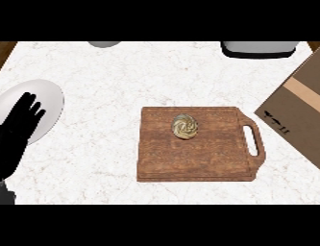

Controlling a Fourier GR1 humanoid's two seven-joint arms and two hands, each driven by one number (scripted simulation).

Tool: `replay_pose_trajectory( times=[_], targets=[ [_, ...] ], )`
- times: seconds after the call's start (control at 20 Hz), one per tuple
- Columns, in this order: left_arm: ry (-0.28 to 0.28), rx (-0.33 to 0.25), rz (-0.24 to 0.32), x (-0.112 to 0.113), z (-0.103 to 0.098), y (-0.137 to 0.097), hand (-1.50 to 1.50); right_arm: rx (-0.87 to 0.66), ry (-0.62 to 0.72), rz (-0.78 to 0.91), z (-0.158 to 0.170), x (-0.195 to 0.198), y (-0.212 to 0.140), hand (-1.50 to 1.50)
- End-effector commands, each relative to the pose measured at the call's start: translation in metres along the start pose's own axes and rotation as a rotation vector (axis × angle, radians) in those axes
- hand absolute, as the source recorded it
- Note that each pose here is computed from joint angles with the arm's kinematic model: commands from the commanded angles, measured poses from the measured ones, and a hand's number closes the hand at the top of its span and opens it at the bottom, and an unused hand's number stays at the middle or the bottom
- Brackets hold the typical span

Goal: Pick the bell pepper from the cutting board and place it in the cardboard box

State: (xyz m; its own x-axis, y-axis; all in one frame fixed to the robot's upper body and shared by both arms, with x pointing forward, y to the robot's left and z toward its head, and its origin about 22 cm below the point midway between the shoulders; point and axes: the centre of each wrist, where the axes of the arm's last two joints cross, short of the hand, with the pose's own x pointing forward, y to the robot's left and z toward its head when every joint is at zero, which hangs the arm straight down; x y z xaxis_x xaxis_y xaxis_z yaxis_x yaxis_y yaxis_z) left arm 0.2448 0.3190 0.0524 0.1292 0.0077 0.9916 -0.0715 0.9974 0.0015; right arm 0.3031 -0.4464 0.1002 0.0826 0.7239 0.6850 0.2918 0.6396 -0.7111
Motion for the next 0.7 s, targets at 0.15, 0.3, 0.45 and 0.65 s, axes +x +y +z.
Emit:
replay_pose_trajectory(
  times=[0.15, 0.3, 0.45, 0.65],
  targets=[
    [-0.003, 0.001, -0.023, 0.002, -0.001, 0.0, 0.0, -0.151, 0.042, -0.301, 0.003, -0.023, -0.047, -1.5],
    [-0.01, 0.002, -0.015, -0.008, 0.011, 0.015, 0.0, -0.176, 0.065, -0.322, 0.017, -0.041, -0.085, -1.5],
    [-0.009, -0.003, -0.008, -0.001, 0.002, 0.007, 0.0, -0.226, 0.09, -0.372, 0.029, -0.064, -0.122, -1.5],
    [-0.008, -0.024, -0.005, -0.003, -0.014, -0.001, 0.0, -0.189, 0.066, -0.391, 0.044, -0.083, -0.151, -1.5]
  ],
)
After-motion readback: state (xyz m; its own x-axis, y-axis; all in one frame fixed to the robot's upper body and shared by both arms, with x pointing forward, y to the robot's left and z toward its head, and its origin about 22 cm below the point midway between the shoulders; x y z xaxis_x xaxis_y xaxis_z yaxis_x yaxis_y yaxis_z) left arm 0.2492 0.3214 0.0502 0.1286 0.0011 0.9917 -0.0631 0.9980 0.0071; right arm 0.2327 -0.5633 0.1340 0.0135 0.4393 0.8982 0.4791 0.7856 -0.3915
